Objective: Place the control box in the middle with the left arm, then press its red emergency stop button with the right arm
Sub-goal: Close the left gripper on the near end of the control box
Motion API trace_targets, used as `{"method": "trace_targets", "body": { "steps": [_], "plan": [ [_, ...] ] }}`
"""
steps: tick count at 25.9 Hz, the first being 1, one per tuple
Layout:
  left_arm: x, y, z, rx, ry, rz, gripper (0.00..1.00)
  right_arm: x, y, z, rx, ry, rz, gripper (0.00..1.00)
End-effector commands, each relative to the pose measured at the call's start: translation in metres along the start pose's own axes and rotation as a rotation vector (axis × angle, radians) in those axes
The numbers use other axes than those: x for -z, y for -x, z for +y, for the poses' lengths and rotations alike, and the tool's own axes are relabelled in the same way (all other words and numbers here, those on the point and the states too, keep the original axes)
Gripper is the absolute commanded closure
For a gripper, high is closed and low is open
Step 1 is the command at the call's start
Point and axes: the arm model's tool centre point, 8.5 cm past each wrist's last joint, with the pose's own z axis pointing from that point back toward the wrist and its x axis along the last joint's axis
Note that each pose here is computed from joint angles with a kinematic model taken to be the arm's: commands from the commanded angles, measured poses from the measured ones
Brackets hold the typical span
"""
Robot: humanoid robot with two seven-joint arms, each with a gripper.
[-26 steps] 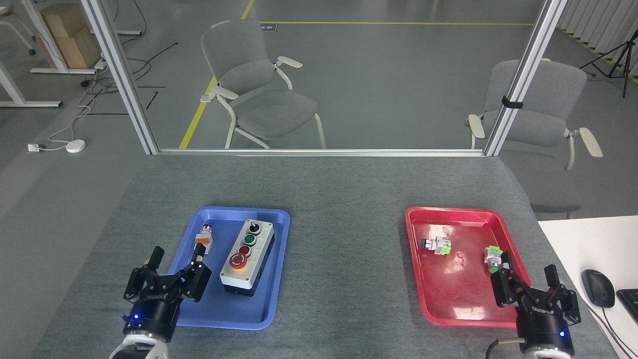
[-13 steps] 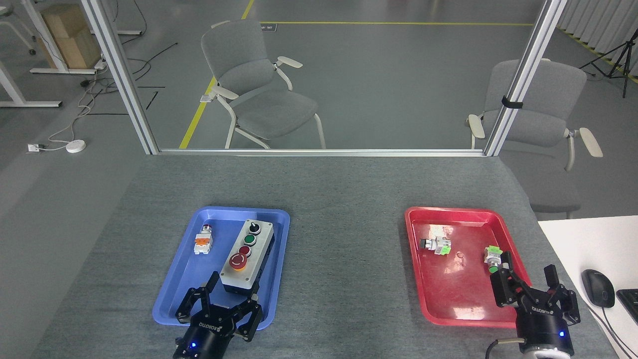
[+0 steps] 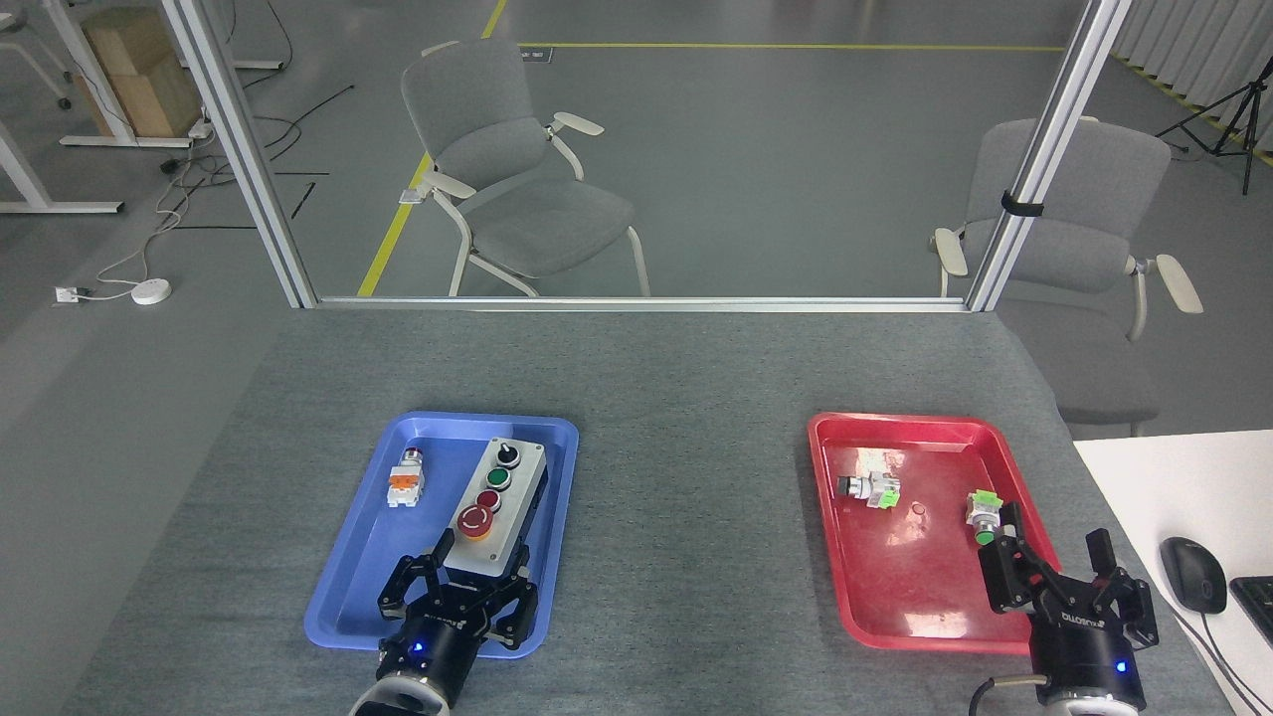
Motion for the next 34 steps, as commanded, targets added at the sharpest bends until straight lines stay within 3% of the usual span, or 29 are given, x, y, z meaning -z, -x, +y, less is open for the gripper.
{"method": "trace_targets", "body": {
  "steps": [1, 26, 34],
  "plan": [
    [0.010, 0.009, -0.004, 0.013, 0.022, 0.042, 0.09, 0.000, 0.000, -0.001, 0.000, 0.002, 0.000, 0.01],
    [0.038, 0.018, -0.020, 0.015, 0.100, 0.066, 0.06, 0.000, -0.004, 0.002, 0.010, 0.001, -0.002, 0.01],
    [0.047, -0.002, -0.029, -0.021, 0.141, 0.051, 0.04, 0.000, -0.004, 0.002, 0.011, 0.001, -0.001, 0.01]
  ]
}}
